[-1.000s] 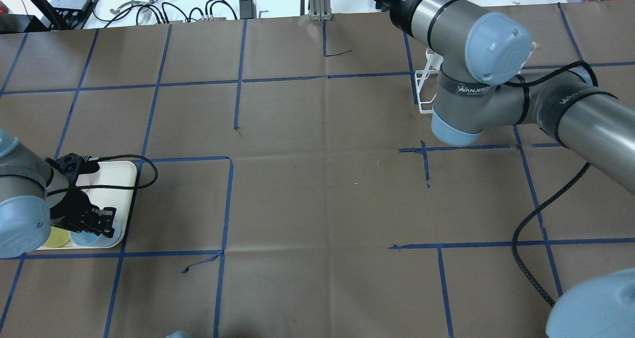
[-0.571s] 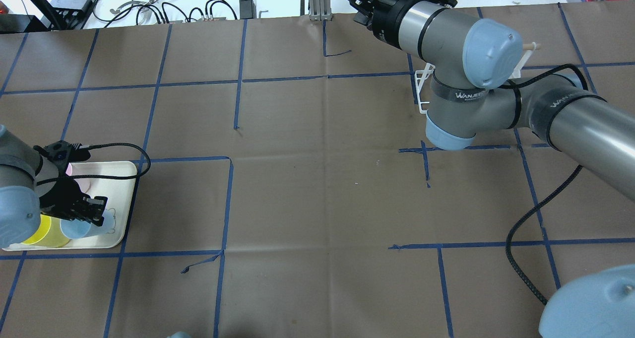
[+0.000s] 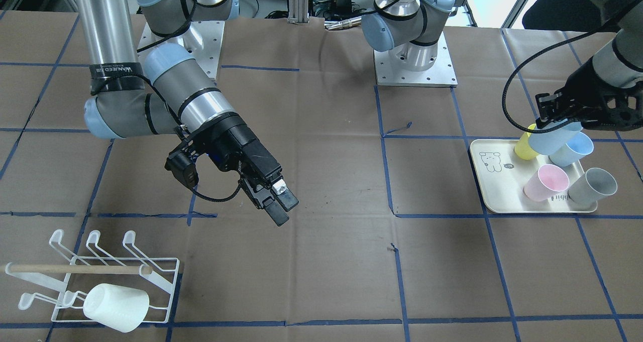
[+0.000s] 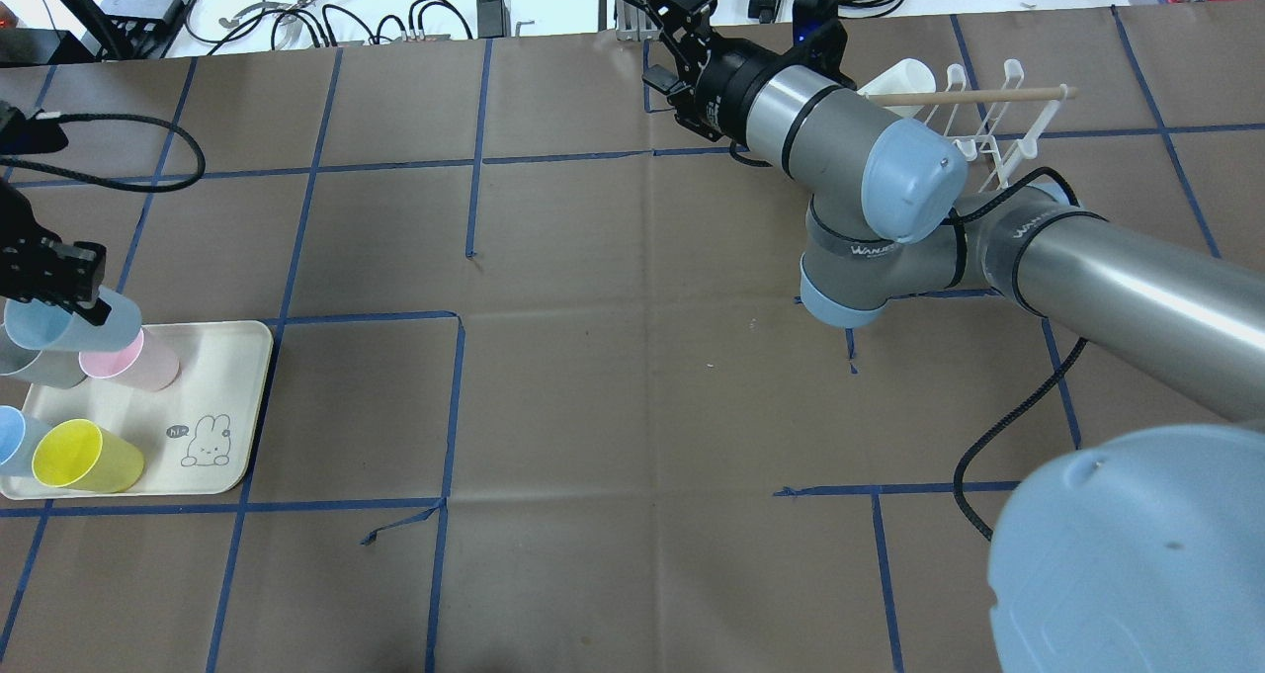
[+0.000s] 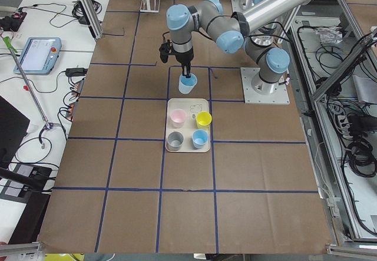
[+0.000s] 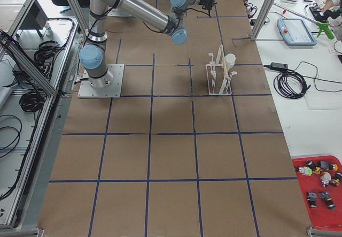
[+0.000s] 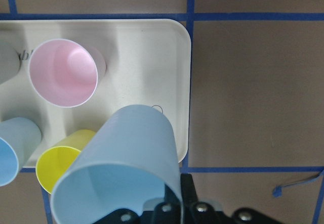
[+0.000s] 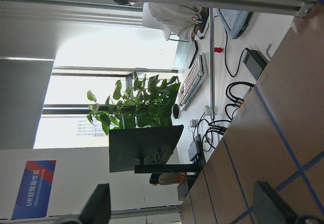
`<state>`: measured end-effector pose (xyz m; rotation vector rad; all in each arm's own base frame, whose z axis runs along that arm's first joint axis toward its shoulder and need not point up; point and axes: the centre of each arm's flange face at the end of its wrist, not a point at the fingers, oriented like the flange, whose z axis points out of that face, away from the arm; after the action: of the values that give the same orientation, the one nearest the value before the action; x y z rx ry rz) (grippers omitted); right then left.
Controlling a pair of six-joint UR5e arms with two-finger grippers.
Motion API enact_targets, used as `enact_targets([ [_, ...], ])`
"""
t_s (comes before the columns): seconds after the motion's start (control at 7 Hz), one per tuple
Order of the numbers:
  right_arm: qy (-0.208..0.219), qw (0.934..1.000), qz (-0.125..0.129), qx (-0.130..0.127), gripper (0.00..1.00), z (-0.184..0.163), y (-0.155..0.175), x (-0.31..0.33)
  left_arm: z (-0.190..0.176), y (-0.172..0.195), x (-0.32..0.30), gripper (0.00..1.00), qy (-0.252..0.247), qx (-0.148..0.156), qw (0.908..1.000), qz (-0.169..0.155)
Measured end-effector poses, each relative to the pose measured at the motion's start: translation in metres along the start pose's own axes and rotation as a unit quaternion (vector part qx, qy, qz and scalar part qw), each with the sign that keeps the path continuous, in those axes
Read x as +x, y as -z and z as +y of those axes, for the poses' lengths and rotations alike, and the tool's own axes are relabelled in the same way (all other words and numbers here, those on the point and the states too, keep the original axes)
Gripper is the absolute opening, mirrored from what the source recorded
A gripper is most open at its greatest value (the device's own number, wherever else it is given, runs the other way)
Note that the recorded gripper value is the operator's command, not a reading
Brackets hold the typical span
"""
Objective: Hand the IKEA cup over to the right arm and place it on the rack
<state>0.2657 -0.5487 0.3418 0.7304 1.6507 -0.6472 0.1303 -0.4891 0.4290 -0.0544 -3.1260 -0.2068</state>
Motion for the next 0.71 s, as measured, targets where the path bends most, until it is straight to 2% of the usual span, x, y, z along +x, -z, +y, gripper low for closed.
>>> enact_targets([
  [0.29,-0.019,0.9998,0.003,0.004,1.0,0.003,-0.001,0.016,-0.046,0.011,-0.007,0.0,-0.026,0.023,0.9989,0.033],
  [0.43,-0.028,0.9995,0.01,0.004,1.0,0.005,0.001,0.023,-0.07,0.007,-0.008,0.0,-0.053,0.056,0.9951,0.061],
  [0.57,-0.033,0.9994,0.013,0.002,1.0,0.007,0.002,0.027,-0.095,0.001,-0.007,0.0,-0.093,0.112,0.985,0.093],
  [0.71,-0.036,0.9992,0.017,0.0,1.0,0.01,0.004,0.032,-0.115,-0.006,-0.005,0.0,-0.141,0.175,0.9671,0.12],
])
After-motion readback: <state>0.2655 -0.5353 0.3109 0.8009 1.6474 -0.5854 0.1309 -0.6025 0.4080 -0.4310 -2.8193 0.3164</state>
